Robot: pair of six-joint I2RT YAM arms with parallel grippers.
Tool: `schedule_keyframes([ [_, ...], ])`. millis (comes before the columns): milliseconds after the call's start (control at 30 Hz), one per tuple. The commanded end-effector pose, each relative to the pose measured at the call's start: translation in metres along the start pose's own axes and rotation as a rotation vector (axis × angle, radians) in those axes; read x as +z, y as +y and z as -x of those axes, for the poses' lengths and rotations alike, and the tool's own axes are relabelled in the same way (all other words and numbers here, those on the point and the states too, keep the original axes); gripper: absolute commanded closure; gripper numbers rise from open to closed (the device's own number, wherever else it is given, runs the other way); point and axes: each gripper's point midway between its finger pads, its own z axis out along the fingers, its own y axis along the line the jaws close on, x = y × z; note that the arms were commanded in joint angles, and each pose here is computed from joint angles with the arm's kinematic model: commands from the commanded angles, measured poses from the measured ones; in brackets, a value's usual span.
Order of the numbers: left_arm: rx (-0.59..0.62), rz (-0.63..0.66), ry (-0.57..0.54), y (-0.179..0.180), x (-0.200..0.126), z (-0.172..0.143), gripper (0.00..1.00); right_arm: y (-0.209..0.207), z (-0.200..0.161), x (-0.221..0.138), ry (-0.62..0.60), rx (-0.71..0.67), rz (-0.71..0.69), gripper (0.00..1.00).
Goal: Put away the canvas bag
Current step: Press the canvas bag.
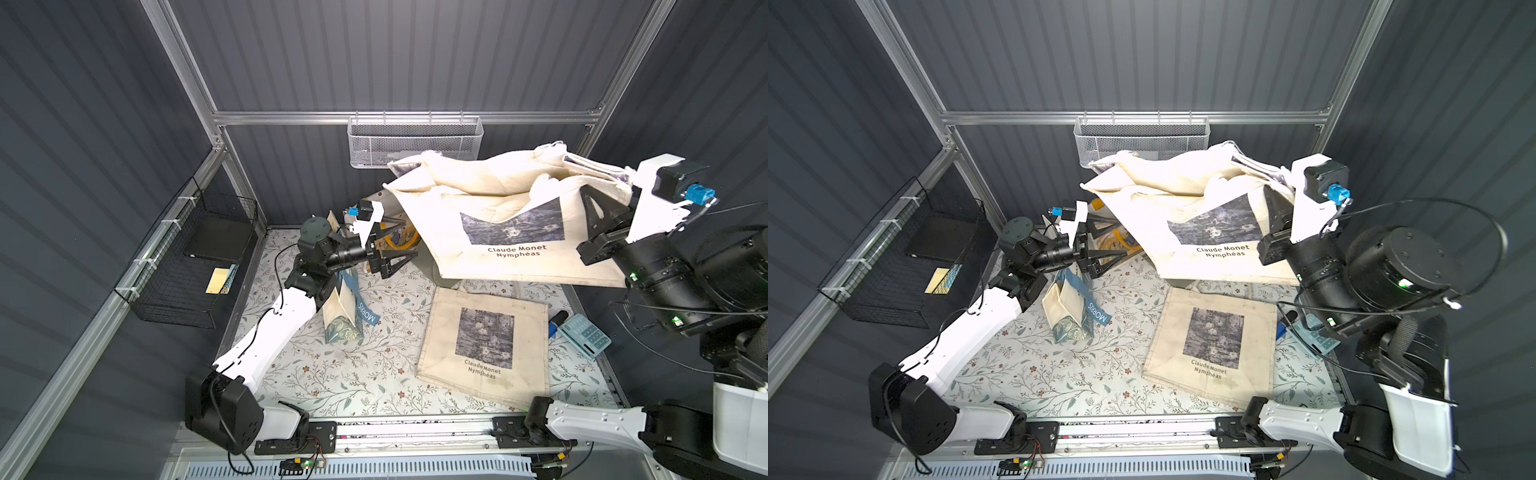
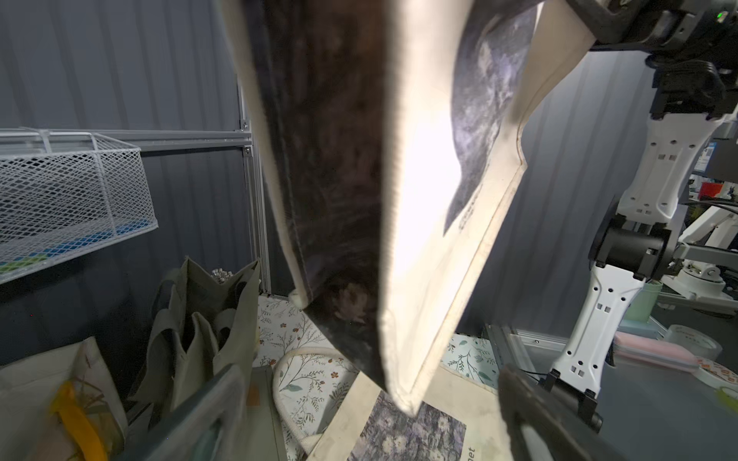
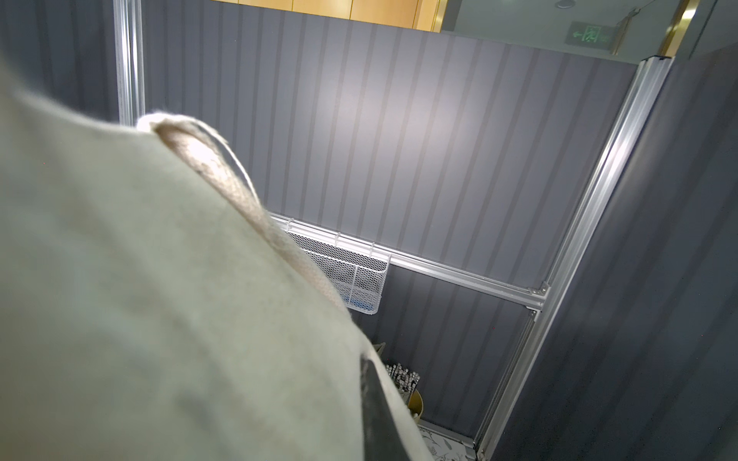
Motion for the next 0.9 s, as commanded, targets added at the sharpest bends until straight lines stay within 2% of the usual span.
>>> schedule_keyframes([
  [0, 0.049, -0.009, -0.105, 0.010, 0.010, 0.032, 0.01, -0.011, 0.028, -0.009, -0.104, 0.109, -0.002, 1.00],
  [267, 0.051, -0.055, -0.271, 0.025, 0.019, 0.054, 0.01, -0.014, 0.030, -0.016, -0.111, 0.136, 0.018, 1.00],
  [467, 0.071, -0.083, -0.352, 0.034, 0.025, 0.068, 0.00, -0.019, 0.034, -0.023, -0.126, 0.157, 0.023, 1.00],
  [567, 0.084, -0.121, -0.366, 0.034, 0.029, 0.076, 0.01, -0.014, 0.031, -0.021, -0.109, 0.155, 0.044, 1.00],
  [867, 0.108, -0.222, -0.305, 0.027, 0.041, 0.081, 0.01, 0.002, 0.023, -0.020, -0.069, 0.155, 0.112, 1.00],
])
